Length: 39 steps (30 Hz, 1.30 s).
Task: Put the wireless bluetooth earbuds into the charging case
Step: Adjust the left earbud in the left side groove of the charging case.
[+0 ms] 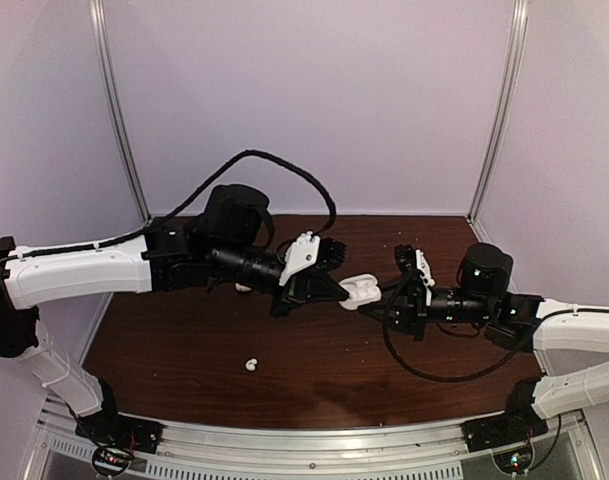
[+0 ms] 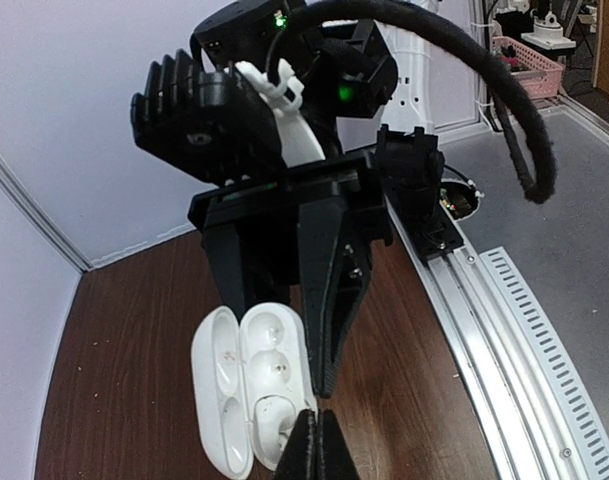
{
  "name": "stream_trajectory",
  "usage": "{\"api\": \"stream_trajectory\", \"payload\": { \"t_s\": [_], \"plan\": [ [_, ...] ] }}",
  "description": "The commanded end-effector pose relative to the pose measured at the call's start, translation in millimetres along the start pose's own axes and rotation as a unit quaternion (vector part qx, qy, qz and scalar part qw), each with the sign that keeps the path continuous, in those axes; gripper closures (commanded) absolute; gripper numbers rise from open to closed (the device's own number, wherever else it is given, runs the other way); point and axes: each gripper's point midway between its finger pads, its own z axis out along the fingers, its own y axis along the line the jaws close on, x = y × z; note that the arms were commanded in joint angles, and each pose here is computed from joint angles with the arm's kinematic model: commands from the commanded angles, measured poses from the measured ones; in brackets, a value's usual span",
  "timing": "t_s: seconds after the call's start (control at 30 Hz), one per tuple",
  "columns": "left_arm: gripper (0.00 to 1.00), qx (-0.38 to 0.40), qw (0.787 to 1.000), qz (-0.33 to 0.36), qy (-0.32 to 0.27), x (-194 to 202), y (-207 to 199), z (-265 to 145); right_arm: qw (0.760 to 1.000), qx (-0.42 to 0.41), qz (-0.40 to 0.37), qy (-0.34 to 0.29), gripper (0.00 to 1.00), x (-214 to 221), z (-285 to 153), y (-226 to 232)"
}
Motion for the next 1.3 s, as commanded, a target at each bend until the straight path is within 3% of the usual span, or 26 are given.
{"api": "stream_trajectory", "payload": {
  "t_s": [0.0, 0.23, 0.9, 1.27],
  "plan": [
    [1.0, 0.023, 1.0, 0.005, -0.005, -0.4, -4.9, 9.2, 0.999, -0.007, -0.017, -0.031, 1.0, -25.3, 0.5, 3.0],
    [1.0, 0.005, 1.0, -0.009, 0.015, 6.8, 4.1, 14.5, 0.999, -0.012, -0.018, -0.032, 1.0, -26.8, 0.6, 4.7],
    [0.95, 0.001, 1.0, 0.006, -0.011, -11.5, 1.2, -0.4, 1.0, -0.008, -0.013, -0.023, 1.0, -20.3, 2.7, 2.4],
    [0.91, -0.006, 1.0, -0.011, -0.007, -2.2, 7.5, 1.7, 0.999, -0.011, -0.015, -0.026, 1.0, -22.6, 1.0, 4.2]
  ]
}}
